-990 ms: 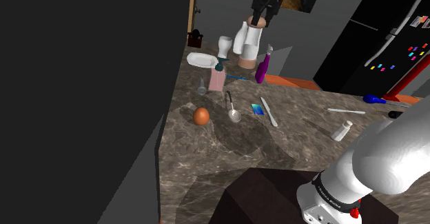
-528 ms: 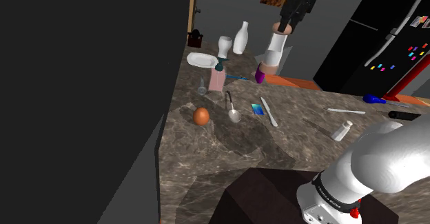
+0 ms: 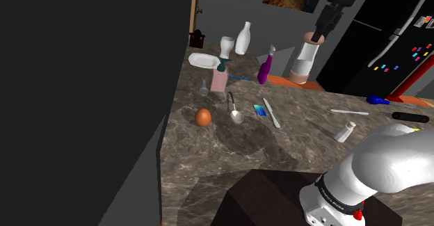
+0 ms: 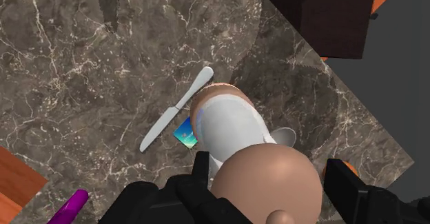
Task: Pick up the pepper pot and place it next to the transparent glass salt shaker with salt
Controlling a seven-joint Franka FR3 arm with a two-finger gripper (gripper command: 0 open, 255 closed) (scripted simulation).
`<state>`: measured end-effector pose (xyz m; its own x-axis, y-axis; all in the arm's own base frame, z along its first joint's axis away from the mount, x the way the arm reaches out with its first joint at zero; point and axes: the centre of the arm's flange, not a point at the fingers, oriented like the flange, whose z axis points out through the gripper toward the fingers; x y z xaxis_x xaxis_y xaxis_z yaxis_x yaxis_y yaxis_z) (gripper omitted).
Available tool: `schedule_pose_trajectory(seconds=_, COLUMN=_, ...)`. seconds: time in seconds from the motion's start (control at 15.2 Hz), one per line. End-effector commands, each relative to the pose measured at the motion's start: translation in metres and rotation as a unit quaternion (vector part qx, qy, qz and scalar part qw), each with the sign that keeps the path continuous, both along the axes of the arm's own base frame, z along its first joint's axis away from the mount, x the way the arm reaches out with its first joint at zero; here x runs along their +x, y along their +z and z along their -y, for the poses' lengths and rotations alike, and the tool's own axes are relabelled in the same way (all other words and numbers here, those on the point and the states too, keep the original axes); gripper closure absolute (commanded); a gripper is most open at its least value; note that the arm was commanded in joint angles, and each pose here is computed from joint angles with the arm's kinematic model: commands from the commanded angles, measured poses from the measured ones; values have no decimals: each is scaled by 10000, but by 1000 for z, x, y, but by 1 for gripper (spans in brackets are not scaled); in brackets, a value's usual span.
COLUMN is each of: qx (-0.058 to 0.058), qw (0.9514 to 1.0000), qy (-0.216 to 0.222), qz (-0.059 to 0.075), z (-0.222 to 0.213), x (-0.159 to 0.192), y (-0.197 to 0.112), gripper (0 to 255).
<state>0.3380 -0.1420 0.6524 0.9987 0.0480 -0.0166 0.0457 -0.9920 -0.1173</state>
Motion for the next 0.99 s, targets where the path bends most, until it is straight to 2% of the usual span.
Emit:
schedule_pose_trajectory(seconds=0.0, qx=0, qw=10000, qy=6, qz=0, z=15, x=-22, y=4, gripper=255)
schedule_pose_trajectory(seconds=0.92, qx=0, qw=10000, qy=6, qz=0, z=125, x=-170, y=4, gripper=255)
